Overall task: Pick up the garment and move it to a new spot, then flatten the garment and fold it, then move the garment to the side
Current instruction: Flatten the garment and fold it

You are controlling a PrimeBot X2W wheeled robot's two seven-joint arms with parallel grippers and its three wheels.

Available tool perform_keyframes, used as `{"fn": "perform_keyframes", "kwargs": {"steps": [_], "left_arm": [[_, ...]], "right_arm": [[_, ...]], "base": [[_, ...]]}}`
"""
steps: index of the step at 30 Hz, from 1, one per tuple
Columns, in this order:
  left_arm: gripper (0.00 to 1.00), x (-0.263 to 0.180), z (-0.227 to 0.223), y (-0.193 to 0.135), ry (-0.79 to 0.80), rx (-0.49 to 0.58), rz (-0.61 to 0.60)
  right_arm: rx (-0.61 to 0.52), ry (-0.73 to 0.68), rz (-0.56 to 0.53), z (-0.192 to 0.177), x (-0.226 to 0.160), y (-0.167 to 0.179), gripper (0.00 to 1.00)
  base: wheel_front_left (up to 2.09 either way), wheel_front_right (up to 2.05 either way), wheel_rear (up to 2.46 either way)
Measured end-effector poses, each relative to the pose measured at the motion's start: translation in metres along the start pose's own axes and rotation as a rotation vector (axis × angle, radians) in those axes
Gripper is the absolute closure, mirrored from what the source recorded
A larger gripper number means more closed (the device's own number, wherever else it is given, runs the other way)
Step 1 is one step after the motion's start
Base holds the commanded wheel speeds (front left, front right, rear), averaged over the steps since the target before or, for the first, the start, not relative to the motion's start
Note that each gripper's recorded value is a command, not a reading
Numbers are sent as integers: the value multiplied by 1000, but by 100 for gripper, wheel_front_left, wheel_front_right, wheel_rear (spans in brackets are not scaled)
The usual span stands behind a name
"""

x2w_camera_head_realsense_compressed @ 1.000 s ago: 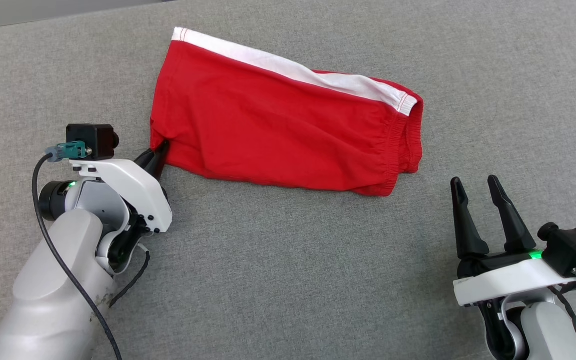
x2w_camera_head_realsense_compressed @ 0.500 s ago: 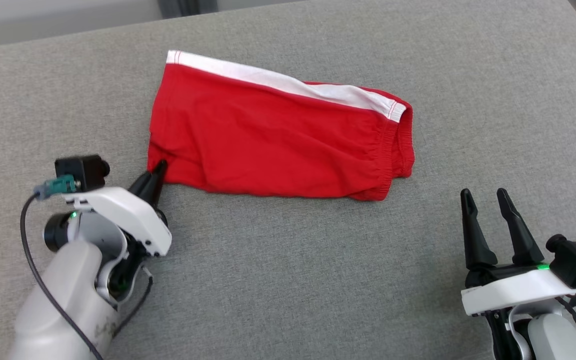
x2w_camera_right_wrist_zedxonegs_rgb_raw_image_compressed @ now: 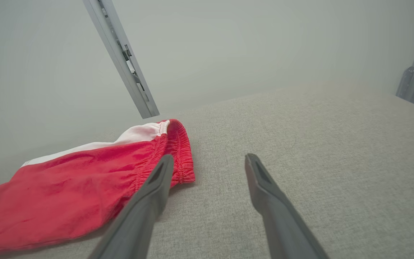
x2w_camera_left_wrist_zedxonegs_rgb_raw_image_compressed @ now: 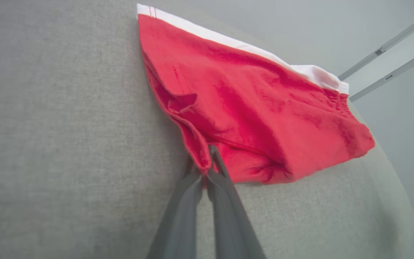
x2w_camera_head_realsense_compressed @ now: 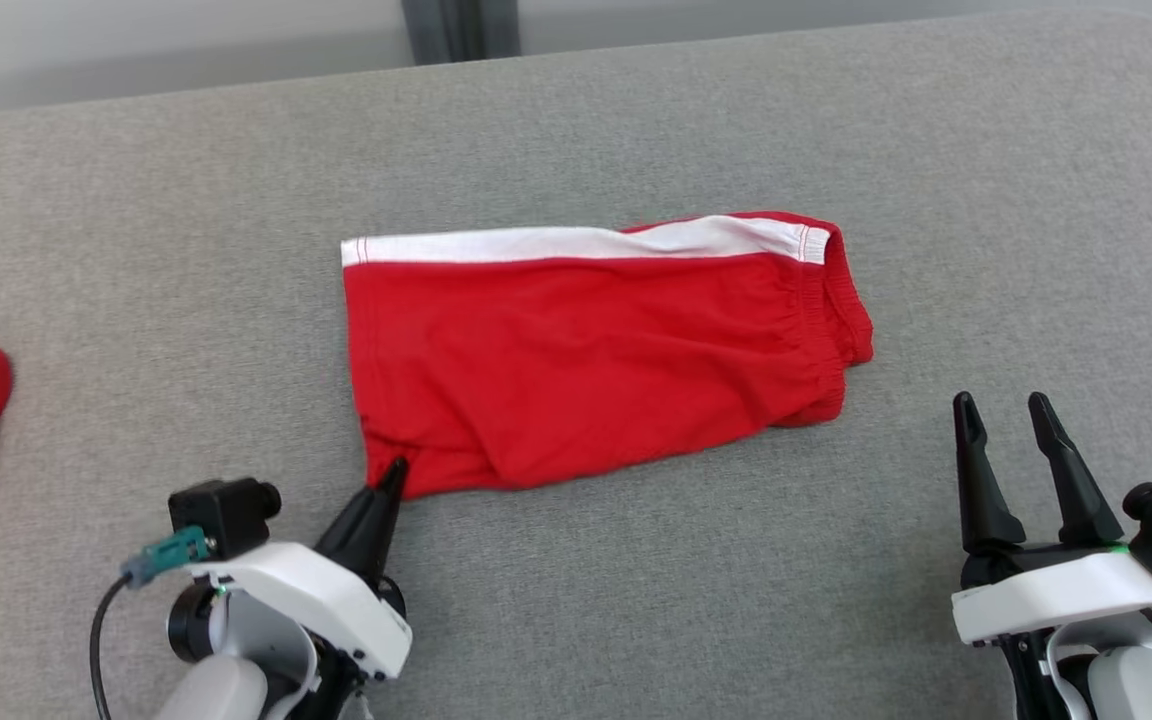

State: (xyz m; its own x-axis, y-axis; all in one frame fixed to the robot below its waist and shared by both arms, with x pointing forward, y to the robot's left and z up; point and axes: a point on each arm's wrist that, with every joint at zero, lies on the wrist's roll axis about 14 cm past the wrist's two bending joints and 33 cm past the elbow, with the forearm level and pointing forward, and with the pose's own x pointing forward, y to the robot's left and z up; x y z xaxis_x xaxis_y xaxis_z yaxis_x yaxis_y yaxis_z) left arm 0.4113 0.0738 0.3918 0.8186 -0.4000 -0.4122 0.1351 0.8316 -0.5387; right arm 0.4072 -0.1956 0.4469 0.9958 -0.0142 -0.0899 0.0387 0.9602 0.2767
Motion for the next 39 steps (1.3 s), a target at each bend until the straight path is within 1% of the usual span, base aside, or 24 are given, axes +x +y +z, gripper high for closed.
{"fn": "perform_keyframes", "kwargs": {"steps": [1,4,9,12,14,15,16,19,21,22,23,25,27,31,33,36,39], "left_arm": [[100,-10,-2,-2,-7,-20,7],[100,-24,-4,-2,-10,-45,26],[100,-34,-7,5,-7,-78,66],[100,-36,-6,11,-3,-77,83],[100,-37,-9,14,10,-56,92],[54,-36,-9,15,11,-47,95],[0,-35,-8,16,8,-30,102],[0,-34,-2,18,-9,0,114],[0,-37,8,26,-43,47,147],[0,-38,15,31,-65,91,167],[0,-38,15,31,-65,91,167],[0,-41,37,35,-145,134,190],[0,-44,61,33,-241,169,192],[0,-54,115,23,-458,230,175],[0,-59,136,16,-546,242,161],[0,-67,157,12,-633,251,155],[0,-71,165,13,-668,282,172]], "right_arm": [[-1,3,4,1,0,1,0],[-5,8,18,1,0,6,0],[-4,17,28,1,1,9,0],[-4,28,23,-1,-1,8,0],[-4,29,20,-1,-2,7,0],[-3,31,19,-1,-2,7,0],[-3,33,19,-1,-2,6,0],[-3,29,16,1,-4,5,0],[-5,24,12,3,-4,4,0],[-7,20,12,5,-5,4,0],[-7,20,12,5,-5,4,0],[-13,12,13,8,-5,4,0],[-20,4,18,11,-5,6,0],[-33,-21,42,21,-2,14,0],[-35,-29,57,24,0,19,0],[-33,-37,80,28,2,27,0],[-40,-38,99,30,2,33,0]], "base": [[0,0,0],[0,0,0],[0,0,0],[0,0,0],[0,0,0],[0,0,0],[0,0,0],[0,0,0],[0,0,0],[0,0,0],[0,0,0],[0,0,0],[0,0,0],[0,0,0],[0,0,0],[0,0,0],[0,0,0]]}}
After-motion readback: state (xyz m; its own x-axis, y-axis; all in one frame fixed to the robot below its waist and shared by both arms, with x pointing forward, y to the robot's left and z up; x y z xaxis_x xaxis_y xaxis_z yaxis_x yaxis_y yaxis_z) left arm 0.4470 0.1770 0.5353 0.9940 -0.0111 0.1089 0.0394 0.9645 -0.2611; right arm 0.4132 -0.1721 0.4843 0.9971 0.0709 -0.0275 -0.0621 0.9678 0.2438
